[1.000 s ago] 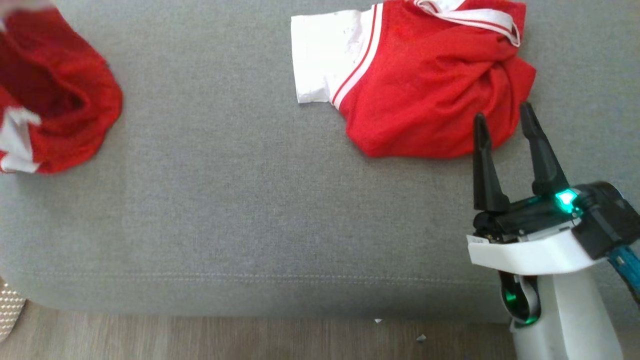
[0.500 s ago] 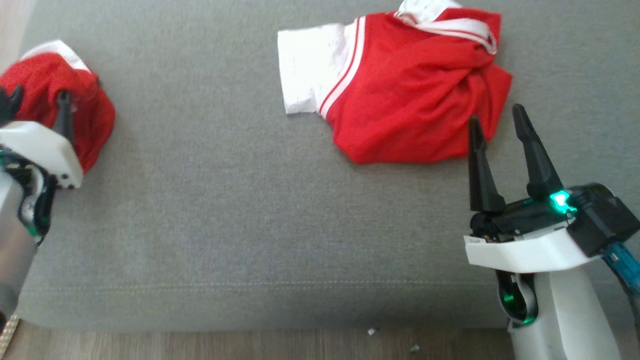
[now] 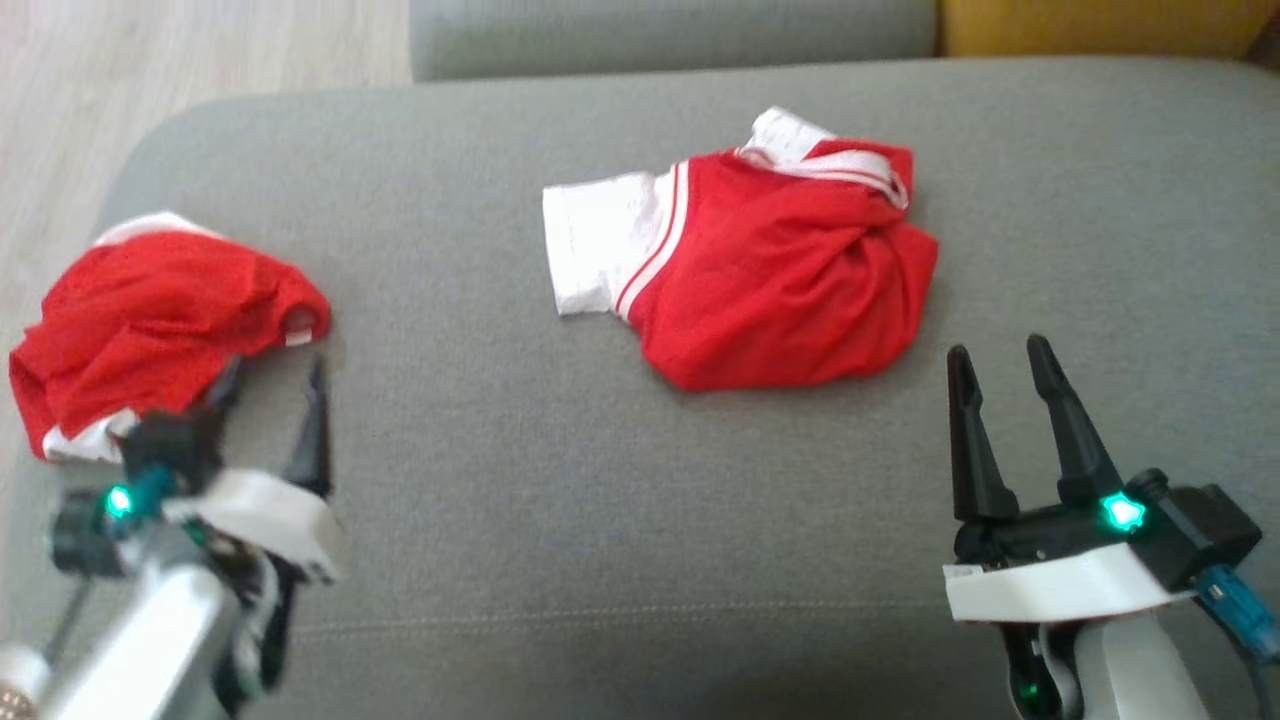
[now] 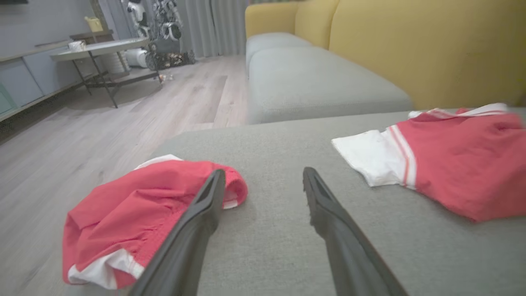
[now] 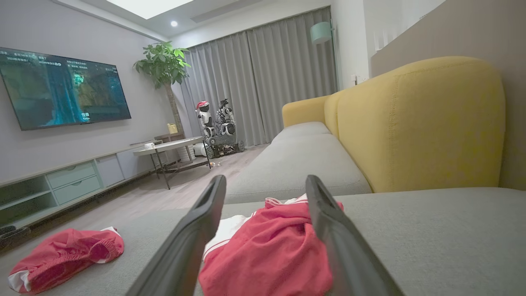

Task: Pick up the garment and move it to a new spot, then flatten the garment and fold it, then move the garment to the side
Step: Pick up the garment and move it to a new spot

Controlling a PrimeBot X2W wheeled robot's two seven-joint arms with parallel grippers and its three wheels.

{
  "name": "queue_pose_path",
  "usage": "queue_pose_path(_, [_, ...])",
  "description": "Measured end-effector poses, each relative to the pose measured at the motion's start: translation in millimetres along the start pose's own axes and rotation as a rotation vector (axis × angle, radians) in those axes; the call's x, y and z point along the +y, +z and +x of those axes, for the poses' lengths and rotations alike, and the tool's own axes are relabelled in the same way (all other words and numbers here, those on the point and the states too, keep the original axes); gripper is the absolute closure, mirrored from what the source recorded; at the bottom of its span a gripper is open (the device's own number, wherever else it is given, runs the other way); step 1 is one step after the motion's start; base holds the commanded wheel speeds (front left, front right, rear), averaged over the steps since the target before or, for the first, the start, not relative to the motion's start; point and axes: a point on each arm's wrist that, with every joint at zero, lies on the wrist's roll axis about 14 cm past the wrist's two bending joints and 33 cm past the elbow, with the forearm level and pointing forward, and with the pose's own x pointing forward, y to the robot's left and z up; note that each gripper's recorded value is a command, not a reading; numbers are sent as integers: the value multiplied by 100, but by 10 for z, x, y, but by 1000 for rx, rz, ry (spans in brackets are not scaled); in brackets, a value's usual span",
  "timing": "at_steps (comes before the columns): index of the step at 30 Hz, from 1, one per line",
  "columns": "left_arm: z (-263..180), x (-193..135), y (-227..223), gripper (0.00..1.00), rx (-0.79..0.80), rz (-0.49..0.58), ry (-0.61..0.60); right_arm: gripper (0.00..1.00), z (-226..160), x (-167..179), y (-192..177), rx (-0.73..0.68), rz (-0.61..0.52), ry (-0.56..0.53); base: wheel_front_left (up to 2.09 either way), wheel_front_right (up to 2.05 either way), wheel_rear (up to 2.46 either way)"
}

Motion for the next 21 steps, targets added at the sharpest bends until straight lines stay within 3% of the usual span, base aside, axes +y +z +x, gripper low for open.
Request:
queue_pose_path(6, [-262, -288, 378, 0, -174, -37, 48, 0, -120, -105, -51, 20, -6, -40, 0, 0, 0])
queue_pose_path(15, [-443, -581, 516, 0, -262, 3, 16, 0, -96, -69, -51, 22, -47, -22, 0, 0, 0])
queue_pose_path(21, [-564, -803, 326, 0, -213, 20, -60, 0, -137, -40, -68, 29, -49, -17, 0, 0, 0])
